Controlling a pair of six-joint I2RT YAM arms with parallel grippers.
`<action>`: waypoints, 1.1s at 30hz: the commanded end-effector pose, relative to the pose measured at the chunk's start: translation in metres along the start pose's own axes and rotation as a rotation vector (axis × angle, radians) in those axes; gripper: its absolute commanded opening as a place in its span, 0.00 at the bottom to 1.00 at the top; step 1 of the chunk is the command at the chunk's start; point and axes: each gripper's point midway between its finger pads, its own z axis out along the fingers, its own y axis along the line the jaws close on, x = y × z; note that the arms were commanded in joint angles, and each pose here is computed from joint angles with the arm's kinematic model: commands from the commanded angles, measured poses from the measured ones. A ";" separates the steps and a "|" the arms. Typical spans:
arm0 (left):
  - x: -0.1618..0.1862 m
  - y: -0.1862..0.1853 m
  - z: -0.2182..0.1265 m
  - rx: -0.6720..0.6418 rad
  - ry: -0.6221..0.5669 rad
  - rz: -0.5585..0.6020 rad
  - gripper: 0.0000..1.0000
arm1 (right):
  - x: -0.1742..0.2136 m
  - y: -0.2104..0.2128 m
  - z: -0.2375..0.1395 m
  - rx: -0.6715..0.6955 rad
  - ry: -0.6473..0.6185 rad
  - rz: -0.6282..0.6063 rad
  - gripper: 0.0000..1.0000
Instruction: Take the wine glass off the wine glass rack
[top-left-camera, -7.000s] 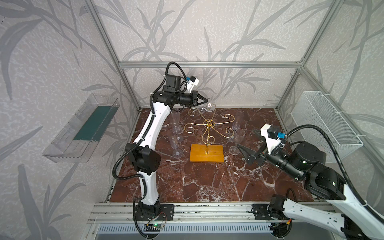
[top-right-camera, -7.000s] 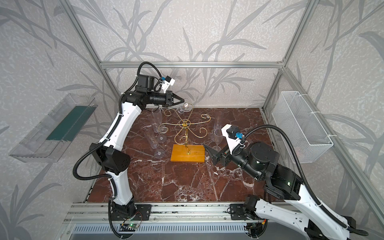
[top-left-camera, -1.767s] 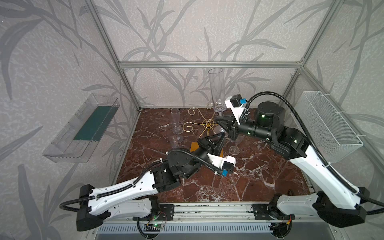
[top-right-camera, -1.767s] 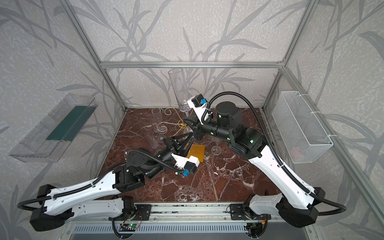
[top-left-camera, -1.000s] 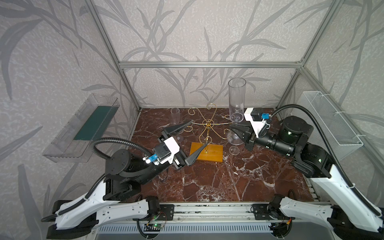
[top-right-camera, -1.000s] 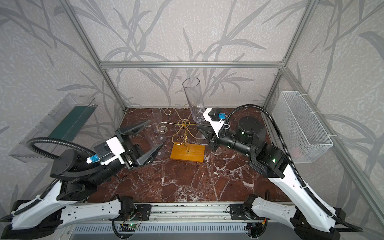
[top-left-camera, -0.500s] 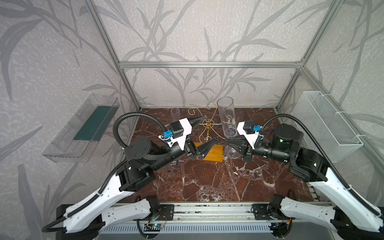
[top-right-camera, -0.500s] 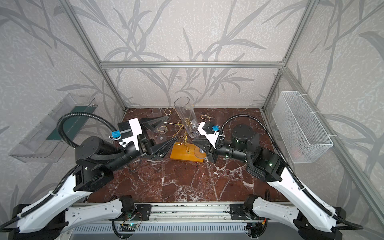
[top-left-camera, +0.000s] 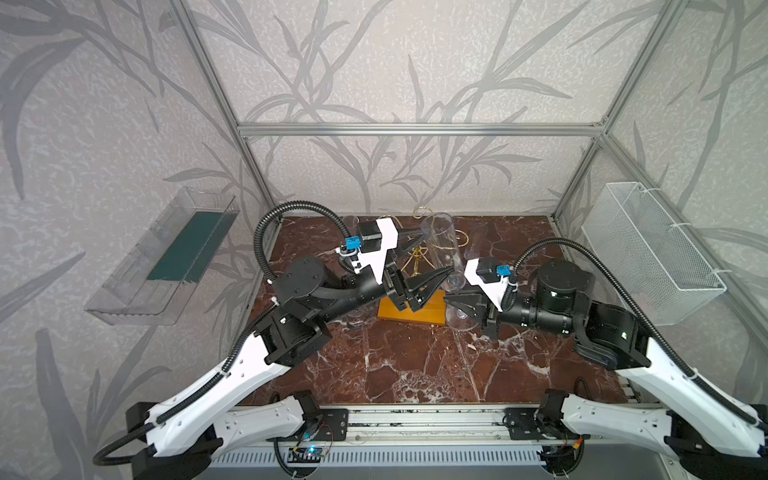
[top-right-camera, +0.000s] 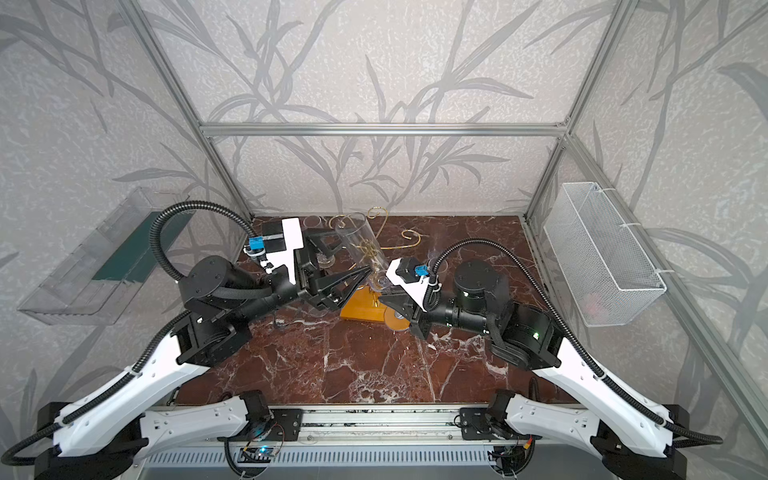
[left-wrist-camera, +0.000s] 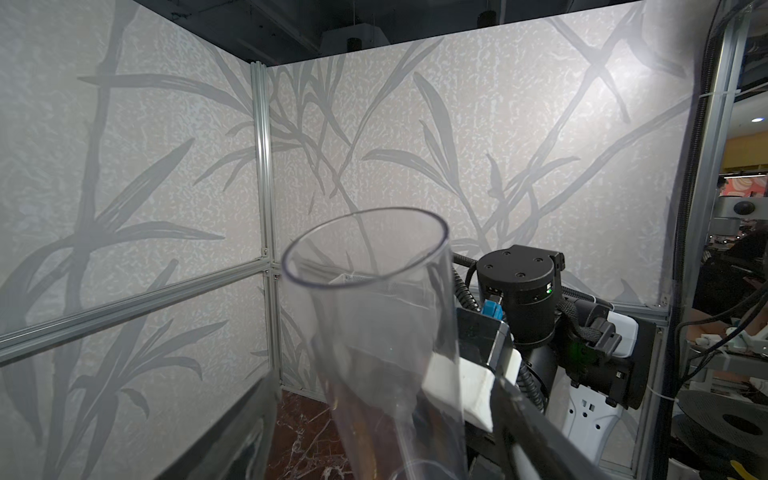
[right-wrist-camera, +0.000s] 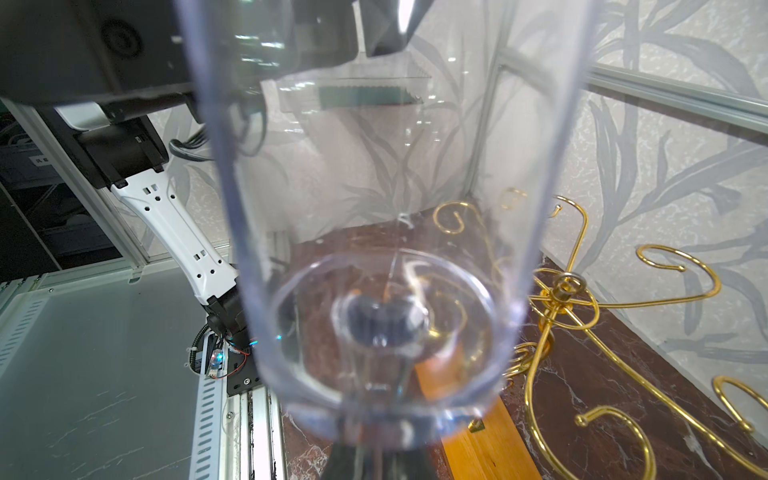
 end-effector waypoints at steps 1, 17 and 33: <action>-0.028 -0.007 -0.002 0.037 -0.079 -0.030 0.80 | 0.000 0.003 -0.001 0.000 -0.014 0.007 0.00; -0.010 -0.011 0.005 0.092 -0.048 -0.099 0.35 | 0.018 -0.002 0.008 0.042 0.036 0.008 0.00; 0.020 -0.004 -0.037 -0.015 0.057 -0.054 0.33 | -0.019 -0.011 -0.029 0.134 -0.127 -0.016 0.73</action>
